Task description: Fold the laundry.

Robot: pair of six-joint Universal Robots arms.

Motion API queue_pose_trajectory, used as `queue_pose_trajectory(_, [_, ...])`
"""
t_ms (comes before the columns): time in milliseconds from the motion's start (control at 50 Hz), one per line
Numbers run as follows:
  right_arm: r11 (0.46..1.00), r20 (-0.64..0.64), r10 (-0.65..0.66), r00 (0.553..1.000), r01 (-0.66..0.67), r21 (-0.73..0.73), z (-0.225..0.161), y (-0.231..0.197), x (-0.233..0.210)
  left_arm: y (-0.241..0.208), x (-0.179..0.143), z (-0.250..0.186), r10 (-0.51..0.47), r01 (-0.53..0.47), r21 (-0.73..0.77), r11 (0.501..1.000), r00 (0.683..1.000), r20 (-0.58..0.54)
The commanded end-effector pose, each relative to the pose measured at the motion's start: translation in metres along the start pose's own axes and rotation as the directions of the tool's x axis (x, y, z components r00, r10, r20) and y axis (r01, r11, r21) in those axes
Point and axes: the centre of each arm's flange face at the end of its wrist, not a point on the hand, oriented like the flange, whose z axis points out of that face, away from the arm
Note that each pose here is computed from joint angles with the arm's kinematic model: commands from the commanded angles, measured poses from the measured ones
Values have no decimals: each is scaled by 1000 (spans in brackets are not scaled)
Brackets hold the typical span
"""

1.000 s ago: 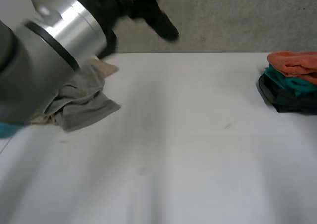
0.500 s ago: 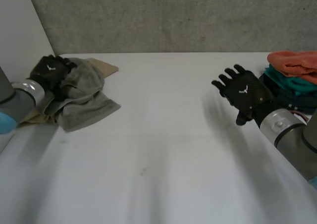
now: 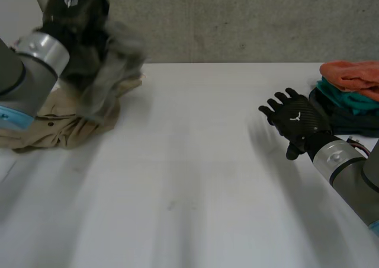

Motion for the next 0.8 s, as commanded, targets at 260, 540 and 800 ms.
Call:
queue_pose_trajectory(260, [978,-182,195,964,-206,-44,-3,-3,43,82,197,-83,-312,204,-426,881,928,-202])
queue_pose_trajectory(540, [895,-20,354,935,-345,-284,-15,-9,37,30,168,-110,-267,188,-446,875,956,-123])
queue_pose_trajectory(800, [831,107,517,849,-468,-301,8,4,-8,66,192,-120,-326,155,-526,836,912,-249])
